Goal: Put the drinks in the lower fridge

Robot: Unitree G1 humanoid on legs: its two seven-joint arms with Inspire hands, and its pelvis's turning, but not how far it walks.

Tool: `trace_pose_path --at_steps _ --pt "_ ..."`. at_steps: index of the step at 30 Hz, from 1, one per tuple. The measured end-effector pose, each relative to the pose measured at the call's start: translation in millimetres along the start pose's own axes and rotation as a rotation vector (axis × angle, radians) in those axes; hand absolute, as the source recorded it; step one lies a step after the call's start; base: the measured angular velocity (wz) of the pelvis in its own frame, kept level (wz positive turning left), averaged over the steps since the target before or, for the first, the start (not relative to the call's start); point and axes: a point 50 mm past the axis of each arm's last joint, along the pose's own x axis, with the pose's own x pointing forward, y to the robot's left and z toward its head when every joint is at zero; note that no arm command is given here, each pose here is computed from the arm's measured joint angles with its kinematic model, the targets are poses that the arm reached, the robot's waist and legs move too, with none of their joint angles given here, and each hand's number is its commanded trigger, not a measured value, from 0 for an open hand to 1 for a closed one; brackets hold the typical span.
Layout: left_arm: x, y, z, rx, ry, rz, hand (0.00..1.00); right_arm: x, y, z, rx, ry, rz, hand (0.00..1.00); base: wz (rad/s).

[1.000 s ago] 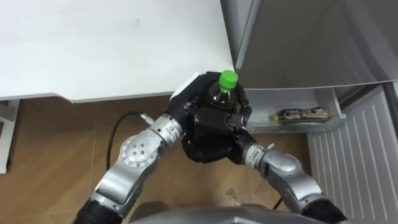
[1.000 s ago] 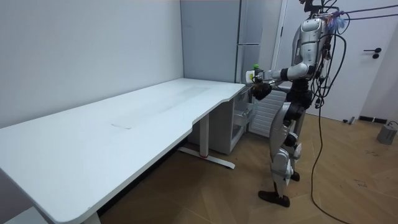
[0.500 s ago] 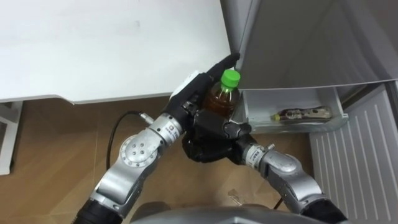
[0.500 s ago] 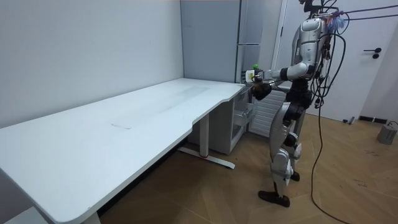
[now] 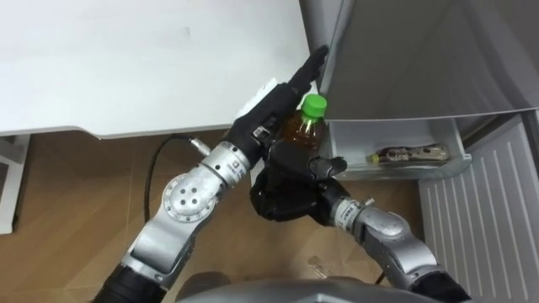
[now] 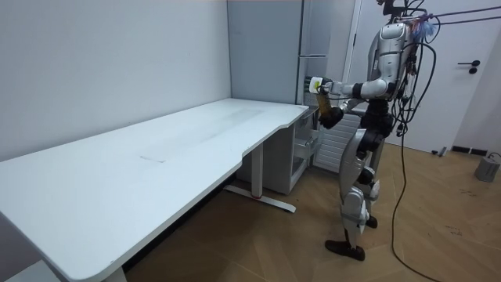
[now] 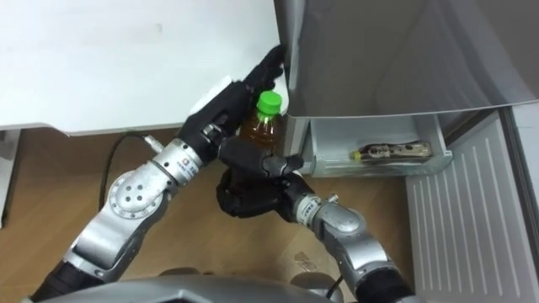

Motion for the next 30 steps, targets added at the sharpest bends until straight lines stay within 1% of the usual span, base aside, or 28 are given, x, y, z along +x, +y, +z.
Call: trace_pose_path --at_steps 2,6,9,11,14,17,20,25,30 --pt "0.6 1.4 9.8 0.047 -0.053 0.012 0.0 -1.4 -1.0 -4.1 -0.003 0.021 -0.002 1.0 0.0" --pt "0.4 5.8 17.1 0.131 -0.081 0.046 0.0 -3.6 -4.0 -4.4 -0.013 0.027 -0.008 1.0 0.0" --pt "-0.5 16.8 24.4 0.175 -0.108 0.116 0.0 -6.0 -7.9 -4.7 -0.013 0.028 -0.021 1.0 0.0" --pt "-1.7 26.9 32.7 0.211 -0.153 0.173 0.0 -9.7 -12.3 -6.0 -0.012 0.033 -0.037 1.0 0.0" --pt "-4.6 35.9 42.5 0.255 -0.205 0.232 0.0 -14.1 -14.3 -10.4 0.0 0.039 -0.053 1.0 0.0" --pt "-7.8 41.2 52.6 0.297 -0.251 0.279 0.0 -19.4 -15.0 -17.5 0.009 0.057 -0.066 1.0 0.0" --pt "-10.9 44.7 60.2 0.311 -0.302 0.323 0.0 -24.0 -17.1 -21.9 0.008 0.073 -0.075 1.0 -0.06" --pt "-17.1 47.3 60.6 0.319 -0.328 0.382 0.0 -27.7 -20.2 -23.9 0.003 0.081 -0.088 1.0 0.0" --pt "-21.6 53.9 61.0 0.393 -0.325 0.439 0.0 -29.1 -21.4 -22.9 0.001 0.07 -0.091 1.0 0.0"
